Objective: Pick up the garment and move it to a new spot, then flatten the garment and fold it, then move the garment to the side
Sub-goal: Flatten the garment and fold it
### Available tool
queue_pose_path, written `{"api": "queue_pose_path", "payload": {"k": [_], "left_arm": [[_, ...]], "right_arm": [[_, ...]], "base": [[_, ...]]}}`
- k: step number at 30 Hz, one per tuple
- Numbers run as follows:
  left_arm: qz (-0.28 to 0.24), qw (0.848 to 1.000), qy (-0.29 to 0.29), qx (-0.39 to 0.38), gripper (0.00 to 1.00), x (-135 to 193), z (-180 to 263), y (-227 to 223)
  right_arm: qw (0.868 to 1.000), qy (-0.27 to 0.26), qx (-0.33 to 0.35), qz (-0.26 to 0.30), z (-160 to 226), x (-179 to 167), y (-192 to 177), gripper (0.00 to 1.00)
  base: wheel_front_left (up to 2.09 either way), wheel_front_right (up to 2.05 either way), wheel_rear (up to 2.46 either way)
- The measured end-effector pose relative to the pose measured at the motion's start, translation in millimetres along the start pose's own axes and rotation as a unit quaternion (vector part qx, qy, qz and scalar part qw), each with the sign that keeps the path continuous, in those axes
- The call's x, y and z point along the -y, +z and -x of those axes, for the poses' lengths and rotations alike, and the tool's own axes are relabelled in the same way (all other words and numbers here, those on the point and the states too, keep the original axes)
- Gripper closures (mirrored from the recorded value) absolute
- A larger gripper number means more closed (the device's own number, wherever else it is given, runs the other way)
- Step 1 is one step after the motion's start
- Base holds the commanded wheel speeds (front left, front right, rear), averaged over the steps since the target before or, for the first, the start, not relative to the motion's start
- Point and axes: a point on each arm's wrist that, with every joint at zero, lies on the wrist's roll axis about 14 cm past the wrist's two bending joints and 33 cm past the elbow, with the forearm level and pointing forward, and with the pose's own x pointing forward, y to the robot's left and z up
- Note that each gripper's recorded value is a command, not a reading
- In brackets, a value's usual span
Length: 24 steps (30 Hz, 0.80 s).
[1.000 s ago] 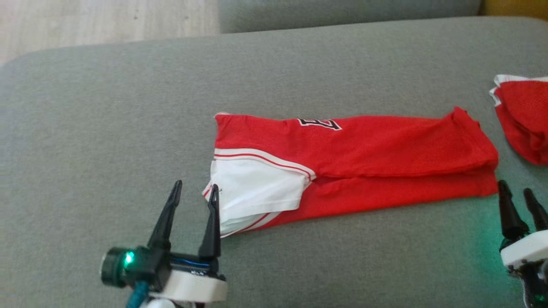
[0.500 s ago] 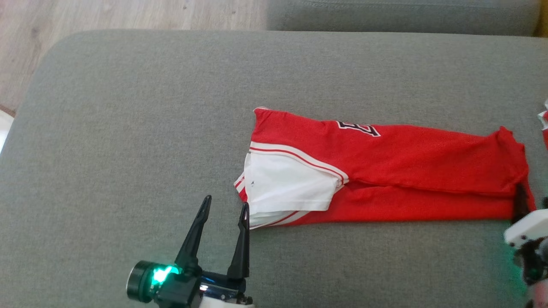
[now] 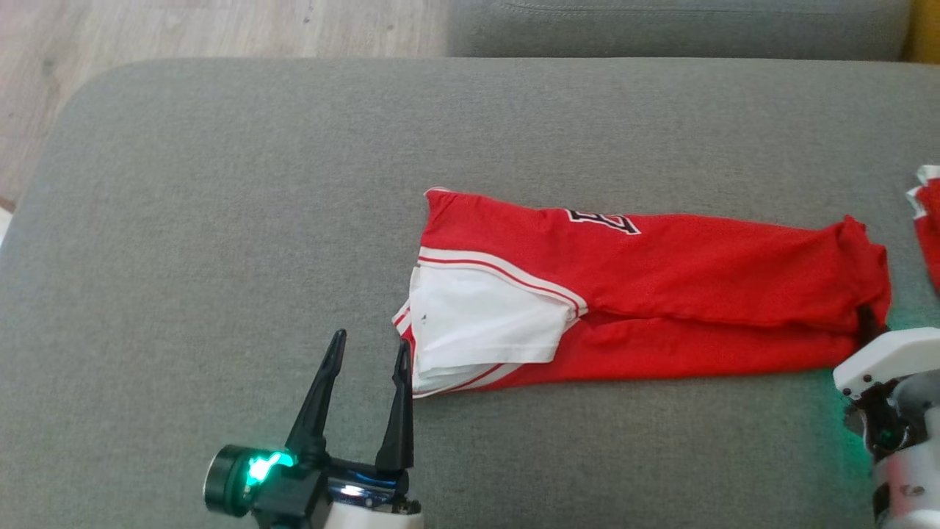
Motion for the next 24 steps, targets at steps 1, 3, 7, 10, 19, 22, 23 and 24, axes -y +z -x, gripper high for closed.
{"api": "queue_pose_path", "payload": {"k": [1, 3, 7, 10, 19, 22, 23, 24], "left_arm": [[0.001, 1.0, -0.002, 0.0, 0.0, 1.0, -0.1, 0.0], [0.0, 1.0, -0.005, -0.002, 0.0, 1.6, 1.0, -1.6], [0.001, 1.0, -0.014, 0.0, 0.0, 5.1, 0.0, -0.8], [0.002, 1.0, -0.02, 0.006, 0.0, 8.8, -0.7, 2.6], [0.001, 1.0, -0.028, 0.007, 0.0, 10.7, 8.5, 3.5], [0.001, 1.0, -0.027, 0.006, 0.0, 9.6, 14.0, 2.6], [0.0, 1.0, -0.026, 0.007, 0.0, 8.9, 15.1, 3.4], [-0.001, 1.0, -0.025, 0.009, 0.0, 7.8, 16.3, 4.3]], "right_arm": [[1.0, 0.001, 0.007, -0.001, 1.5, 0.6, 1.9, 1.0], [1.0, 0.0, 0.019, -0.004, 5.2, 4.1, 4.9, 1.0], [0.999, -0.01, 0.044, -0.01, 16.0, 21.4, 14.4, 1.0], [0.997, -0.012, 0.076, -0.021, 25.8, 31.8, 33.8, 1.0], [0.978, 0.096, 0.184, -0.021, 56.9, -31.3, 95.4, 1.0], [0.964, 0.166, 0.206, -0.012, 72.2, -84.1, 106.6, 1.0], [0.96, 0.189, 0.208, -0.009, 77.2, -101.7, 107.5, 1.0], [0.955, 0.212, 0.207, -0.005, 81.7, -120.0, 105.9, 1.0]], "base": [[0.0, 0.0, 0.0], [0.0, 0.0, 0.0], [0.0, 0.0, 0.0], [0.0, 0.0, 0.0], [0.0, 0.0, 0.0], [0.0, 0.0, 0.0], [0.0, 0.0, 0.0], [0.0, 0.0, 0.0]]}}
